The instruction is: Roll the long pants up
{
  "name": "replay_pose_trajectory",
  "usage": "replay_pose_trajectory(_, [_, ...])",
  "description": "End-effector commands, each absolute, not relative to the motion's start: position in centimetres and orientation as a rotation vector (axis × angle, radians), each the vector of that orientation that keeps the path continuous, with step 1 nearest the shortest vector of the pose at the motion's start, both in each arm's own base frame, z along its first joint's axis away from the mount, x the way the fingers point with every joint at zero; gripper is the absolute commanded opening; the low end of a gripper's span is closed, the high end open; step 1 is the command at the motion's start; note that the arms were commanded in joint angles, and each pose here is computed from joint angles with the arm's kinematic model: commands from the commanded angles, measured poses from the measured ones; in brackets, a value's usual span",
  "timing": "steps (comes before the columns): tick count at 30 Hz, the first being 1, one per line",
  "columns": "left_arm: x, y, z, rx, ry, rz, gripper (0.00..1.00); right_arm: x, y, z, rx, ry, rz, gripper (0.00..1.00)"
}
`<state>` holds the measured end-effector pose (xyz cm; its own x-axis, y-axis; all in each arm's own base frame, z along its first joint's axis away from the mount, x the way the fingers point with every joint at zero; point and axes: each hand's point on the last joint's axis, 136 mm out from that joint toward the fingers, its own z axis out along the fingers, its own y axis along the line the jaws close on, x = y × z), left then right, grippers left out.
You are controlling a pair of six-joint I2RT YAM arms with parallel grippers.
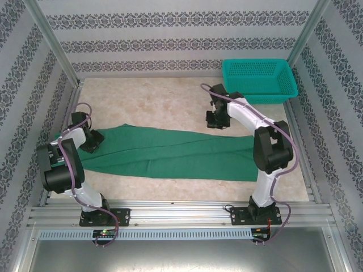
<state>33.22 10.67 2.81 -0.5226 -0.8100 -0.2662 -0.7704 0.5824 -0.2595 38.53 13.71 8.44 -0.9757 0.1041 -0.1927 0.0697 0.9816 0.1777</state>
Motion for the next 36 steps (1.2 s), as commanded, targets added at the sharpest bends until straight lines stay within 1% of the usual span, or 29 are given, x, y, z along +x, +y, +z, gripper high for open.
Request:
replay_pose_trajectory(1, [35.1, 9.5, 6.0, -1.146, 2.439, -0.077, 0.58, 37.6, 8.2, 8.6, 0.327, 2.887, 0.172, 0.53])
replay_pose_trajectory(2, [36.1, 8.8, 7.2, -1.066, 2.445, -0.044, 0.62, 37.2, 6.5, 8.6, 0.394, 2.879, 0.173, 0.61])
replay_pose_trajectory(4, [37.8, 7.4, 8.8, -0.961, 2.461, -0.019, 0.63, 36.5, 3.5, 8.8, 0.504, 2.859, 0.161, 0.76])
replay_pose_trajectory(5, [38.5, 6.9, 9.1, -0.94, 2.462, -0.033, 0.63, 36.2, 1.9, 8.9, 0.55, 2.853, 0.141, 0.79])
replay_pose_trajectory(10, [40.2, 5.6, 7.8, -0.925, 2.487, -0.101, 0.61, 35.3, -3.6, 9.3, 0.687, 2.827, 0.034, 0.81])
replay_pose_trajectory(13, [40.1, 5.1, 6.8, -0.919, 2.514, -0.12, 0.6, 34.9, -6.3, 9.0, 0.755, 2.829, -0.005, 0.81])
replay_pose_trajectory(19, [39.4, 4.8, 6.0, -0.899, 2.539, -0.119, 0.61, 34.2, -10.1, 8.4, 0.934, 2.786, 0.024, 0.82])
replay_pose_trajectory(22, [39.7, 4.6, 6.0, -0.892, 2.544, -0.133, 0.61, 33.9, -11.1, 7.4, 1.0, 2.786, 0.041, 0.82])
replay_pose_trajectory(29, [40.7, 4.2, 5.7, -0.881, 2.552, -0.162, 0.61, 34.5, -10.8, 3.9, 1.067, 2.803, 0.125, 0.81])
replay_pose_trajectory(32, [40.8, 4.0, 5.3, -0.878, 2.557, -0.171, 0.61, 35.1, -10.7, 2.9, 1.079, 2.792, 0.149, 0.8])
replay_pose_trajectory(33, [40.8, 4.0, 5.2, -0.881, 2.559, -0.173, 0.61, 35.4, -10.8, 2.7, 1.079, 2.792, 0.149, 0.76])
replay_pose_trajectory(34, [40.8, 3.9, 5.0, -0.881, 2.563, -0.178, 0.61, 35.7, -10.9, 2.7, 1.076, 2.789, 0.154, 0.62])
replay_pose_trajectory(35, [40.7, 3.8, 4.8, -0.882, 2.567, -0.184, 0.61, 36.1, -11.0, 2.7, 1.068, 2.782, 0.157, 0.41])
replay_pose_trajectory(36, [40.7, 3.7, 4.7, -0.88, 2.57, -0.19, 0.6, 36.5, -11.1, 2.9, 1.062, 2.772, 0.159, 0.11])
